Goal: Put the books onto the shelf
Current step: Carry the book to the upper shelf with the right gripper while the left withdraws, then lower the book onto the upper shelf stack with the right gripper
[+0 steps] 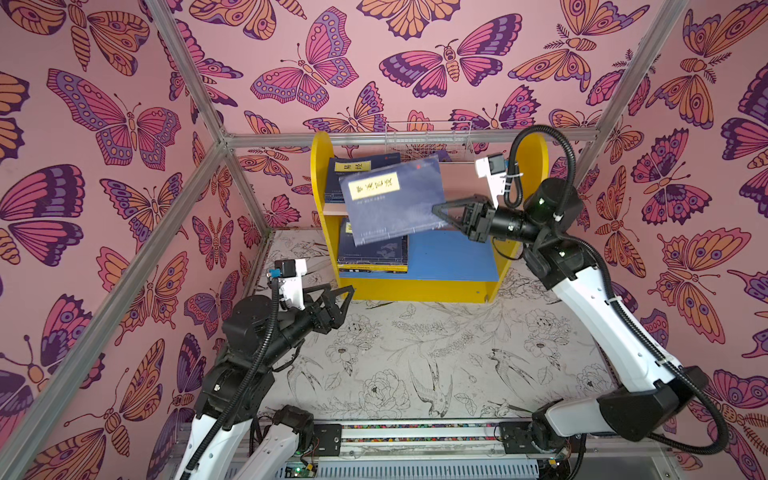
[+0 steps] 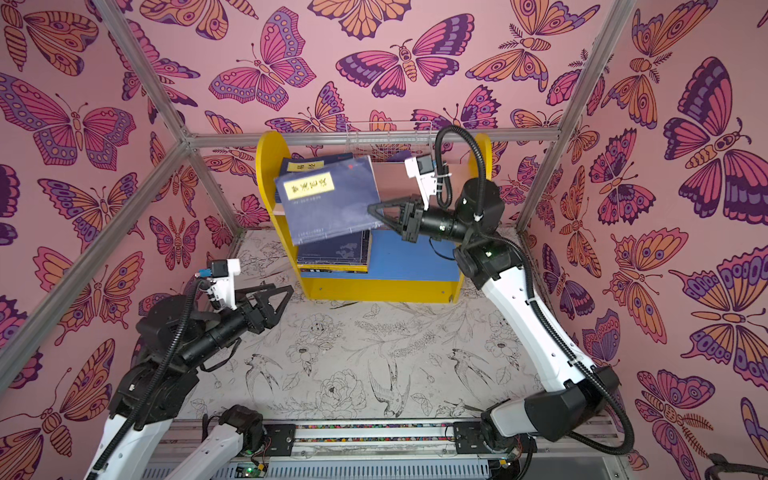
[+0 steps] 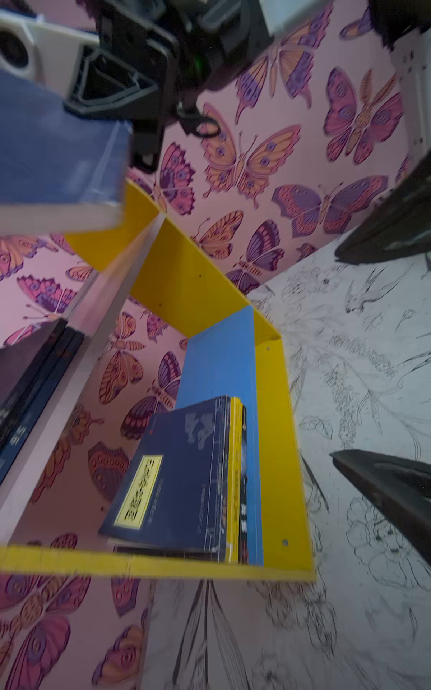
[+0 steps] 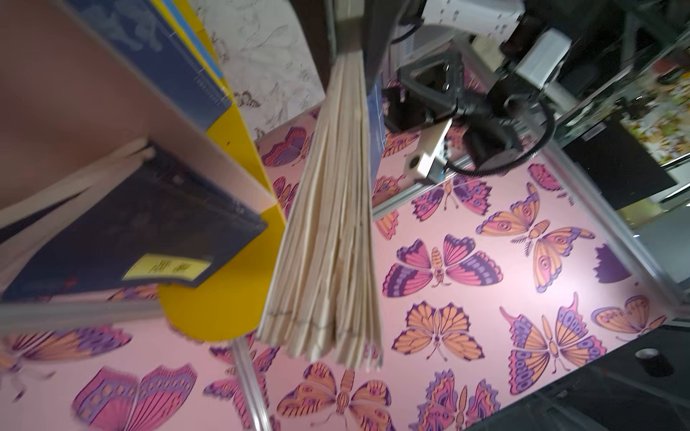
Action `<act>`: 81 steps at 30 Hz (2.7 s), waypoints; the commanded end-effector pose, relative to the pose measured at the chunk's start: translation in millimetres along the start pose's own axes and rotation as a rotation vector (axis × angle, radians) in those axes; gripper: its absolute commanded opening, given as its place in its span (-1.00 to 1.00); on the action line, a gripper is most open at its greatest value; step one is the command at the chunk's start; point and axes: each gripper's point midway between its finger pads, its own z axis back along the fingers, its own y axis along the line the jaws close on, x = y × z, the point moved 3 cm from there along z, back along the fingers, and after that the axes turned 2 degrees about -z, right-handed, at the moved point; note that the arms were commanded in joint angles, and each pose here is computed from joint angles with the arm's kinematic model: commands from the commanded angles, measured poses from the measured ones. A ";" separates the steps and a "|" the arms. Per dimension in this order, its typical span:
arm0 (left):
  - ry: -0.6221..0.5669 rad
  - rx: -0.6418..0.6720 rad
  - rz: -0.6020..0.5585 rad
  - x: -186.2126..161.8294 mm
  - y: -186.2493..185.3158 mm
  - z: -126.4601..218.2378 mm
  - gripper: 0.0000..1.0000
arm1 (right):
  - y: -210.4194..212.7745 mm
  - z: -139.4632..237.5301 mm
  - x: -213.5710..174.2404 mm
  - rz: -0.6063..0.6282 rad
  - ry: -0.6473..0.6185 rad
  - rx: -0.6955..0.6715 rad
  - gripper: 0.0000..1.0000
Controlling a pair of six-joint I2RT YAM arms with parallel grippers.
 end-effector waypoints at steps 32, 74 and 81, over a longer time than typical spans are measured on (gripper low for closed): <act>0.028 0.204 0.158 -33.8 47.2 -11.0 0.70 | -115.5 -107.2 19.0 -0.349 -0.106 -0.127 -1.00; 0.072 0.180 0.211 -48.8 50.0 -20.4 0.73 | -91.7 -112.7 11.0 -0.328 -0.057 -0.119 -0.89; 0.080 0.173 0.213 -50.6 49.6 -21.7 0.74 | -85.6 -103.8 19.0 -0.329 -0.099 -0.118 -0.92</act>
